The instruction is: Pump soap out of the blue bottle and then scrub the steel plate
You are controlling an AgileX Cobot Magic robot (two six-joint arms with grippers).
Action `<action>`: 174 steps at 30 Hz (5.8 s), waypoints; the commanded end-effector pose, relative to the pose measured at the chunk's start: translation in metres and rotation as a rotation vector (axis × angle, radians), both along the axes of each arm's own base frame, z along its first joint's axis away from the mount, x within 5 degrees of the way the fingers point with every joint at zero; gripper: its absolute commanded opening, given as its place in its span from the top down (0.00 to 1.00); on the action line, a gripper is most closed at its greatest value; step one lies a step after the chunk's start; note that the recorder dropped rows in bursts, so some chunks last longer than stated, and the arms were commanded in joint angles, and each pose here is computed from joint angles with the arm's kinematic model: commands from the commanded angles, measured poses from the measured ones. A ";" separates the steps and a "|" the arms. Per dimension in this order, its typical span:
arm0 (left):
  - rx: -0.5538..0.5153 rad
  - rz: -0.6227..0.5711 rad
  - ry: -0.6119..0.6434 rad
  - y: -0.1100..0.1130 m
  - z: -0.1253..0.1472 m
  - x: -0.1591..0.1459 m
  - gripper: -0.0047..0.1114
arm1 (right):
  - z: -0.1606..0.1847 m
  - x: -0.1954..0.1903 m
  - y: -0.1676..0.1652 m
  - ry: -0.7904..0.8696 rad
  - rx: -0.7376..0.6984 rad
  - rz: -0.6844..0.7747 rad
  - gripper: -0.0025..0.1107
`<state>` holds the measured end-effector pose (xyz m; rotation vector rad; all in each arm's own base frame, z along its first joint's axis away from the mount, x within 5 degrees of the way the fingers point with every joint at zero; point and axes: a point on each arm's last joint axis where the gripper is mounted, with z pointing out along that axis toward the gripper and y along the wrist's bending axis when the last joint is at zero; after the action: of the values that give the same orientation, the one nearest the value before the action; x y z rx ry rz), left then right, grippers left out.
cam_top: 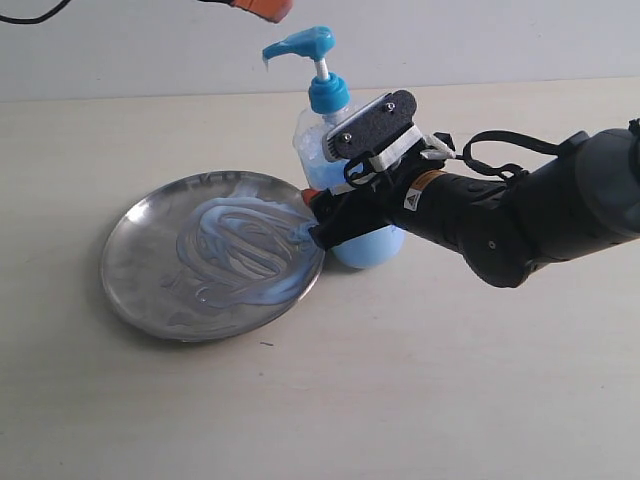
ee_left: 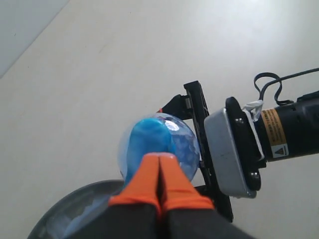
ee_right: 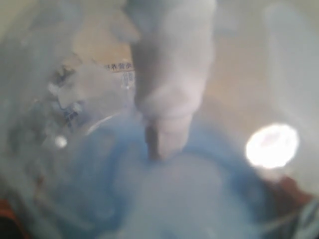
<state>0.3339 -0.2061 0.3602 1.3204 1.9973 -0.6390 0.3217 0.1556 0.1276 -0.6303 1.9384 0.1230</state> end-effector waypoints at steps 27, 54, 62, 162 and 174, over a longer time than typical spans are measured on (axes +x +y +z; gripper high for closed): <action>-0.300 0.069 -0.043 0.065 0.023 -0.046 0.96 | 0.014 0.001 0.002 -0.042 0.071 -0.017 0.98; -0.494 0.377 -0.176 0.108 -0.055 -0.154 0.96 | 0.015 0.001 0.000 -0.008 0.113 -0.073 0.98; -0.515 0.388 -0.187 0.113 -0.064 -0.171 0.96 | 0.028 0.001 -0.003 -0.030 0.148 -0.101 0.98; -0.442 0.406 -0.179 0.116 -0.075 -0.172 0.96 | 0.002 0.012 -0.074 0.295 0.188 -0.404 0.10; -0.439 0.405 -0.180 0.116 -0.076 -0.172 0.96 | 0.000 0.009 -0.073 0.323 0.147 -0.373 0.10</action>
<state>0.1633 -0.0907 0.2851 0.6649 1.7731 -0.6776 0.3327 0.0815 0.1289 -0.1014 2.2786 0.1435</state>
